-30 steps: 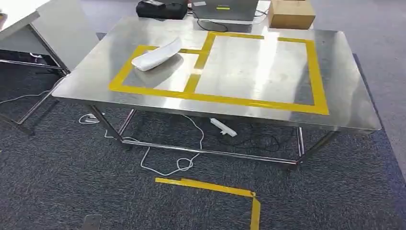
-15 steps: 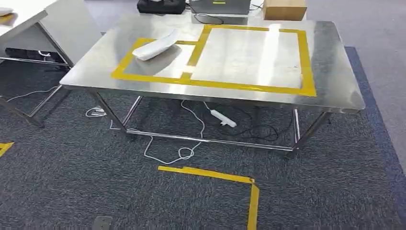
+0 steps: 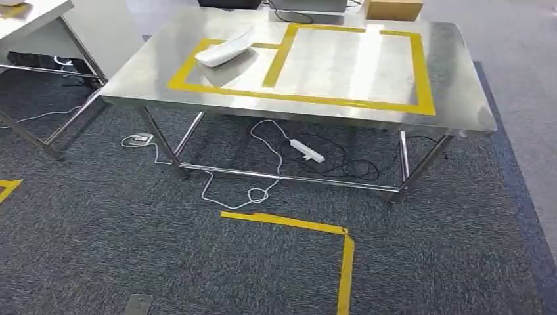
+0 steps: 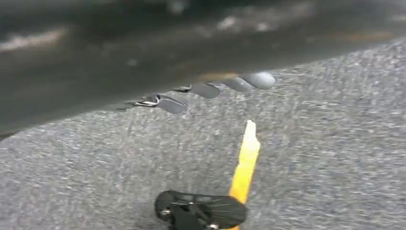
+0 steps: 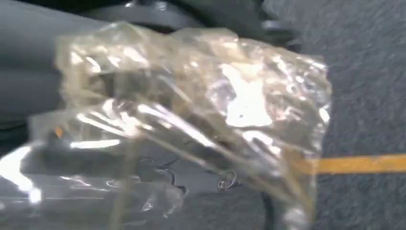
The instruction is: Take the parts from the cabinet and place them on the table.
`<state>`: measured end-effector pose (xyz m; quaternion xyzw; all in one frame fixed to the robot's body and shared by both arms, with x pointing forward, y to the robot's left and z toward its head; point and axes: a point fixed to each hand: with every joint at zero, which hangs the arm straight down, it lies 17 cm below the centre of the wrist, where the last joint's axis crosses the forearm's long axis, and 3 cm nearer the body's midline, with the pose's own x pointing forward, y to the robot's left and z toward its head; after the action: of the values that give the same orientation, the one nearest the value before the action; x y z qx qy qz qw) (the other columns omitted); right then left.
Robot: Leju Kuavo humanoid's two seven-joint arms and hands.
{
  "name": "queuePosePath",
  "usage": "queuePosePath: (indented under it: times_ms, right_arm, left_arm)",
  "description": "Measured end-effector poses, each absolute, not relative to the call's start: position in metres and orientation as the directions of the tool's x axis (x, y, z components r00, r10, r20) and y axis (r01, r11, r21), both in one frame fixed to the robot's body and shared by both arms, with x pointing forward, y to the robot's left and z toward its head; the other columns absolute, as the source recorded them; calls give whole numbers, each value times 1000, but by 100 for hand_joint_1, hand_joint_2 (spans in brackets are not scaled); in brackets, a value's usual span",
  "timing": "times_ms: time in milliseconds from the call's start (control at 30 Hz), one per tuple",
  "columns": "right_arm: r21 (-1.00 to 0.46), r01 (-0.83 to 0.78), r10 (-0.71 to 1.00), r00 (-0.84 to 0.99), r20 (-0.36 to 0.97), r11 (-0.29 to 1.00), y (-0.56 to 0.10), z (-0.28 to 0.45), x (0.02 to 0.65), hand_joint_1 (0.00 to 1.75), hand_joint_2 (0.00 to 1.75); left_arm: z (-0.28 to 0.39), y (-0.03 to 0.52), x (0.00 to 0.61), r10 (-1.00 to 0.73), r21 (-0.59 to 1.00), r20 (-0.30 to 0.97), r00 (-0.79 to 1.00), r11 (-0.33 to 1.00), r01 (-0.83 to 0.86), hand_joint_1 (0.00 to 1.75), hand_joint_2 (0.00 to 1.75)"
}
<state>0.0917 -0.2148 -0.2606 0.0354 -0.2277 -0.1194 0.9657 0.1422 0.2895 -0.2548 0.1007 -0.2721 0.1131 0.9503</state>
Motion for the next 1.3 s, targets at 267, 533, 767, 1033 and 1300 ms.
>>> queuePosePath:
  times_ms: [267,533,767,1033,1300]
  right_arm:
    - [119,207,-238,871,430,971,-215,-261,92,0,0]
    - [119,207,-238,874,424,971,-215,-261,89,0,0]
    - [120,208,-239,872,427,971,-215,-261,92,0,0]
    - [120,206,-238,875,421,971,-215,-262,88,0,0]
    - [118,207,-238,877,418,971,-217,-262,87,0,0]
  left_arm:
    - [-256,292,138,144,144,536,832,955,-258,0,0]
    - [-256,293,138,126,160,535,835,956,-247,0,0]
    - [-255,292,140,125,159,537,834,956,-246,0,0]
    - [-256,289,138,123,157,534,837,958,-241,0,0]
    - [-256,289,137,113,163,533,839,959,-232,0,0]
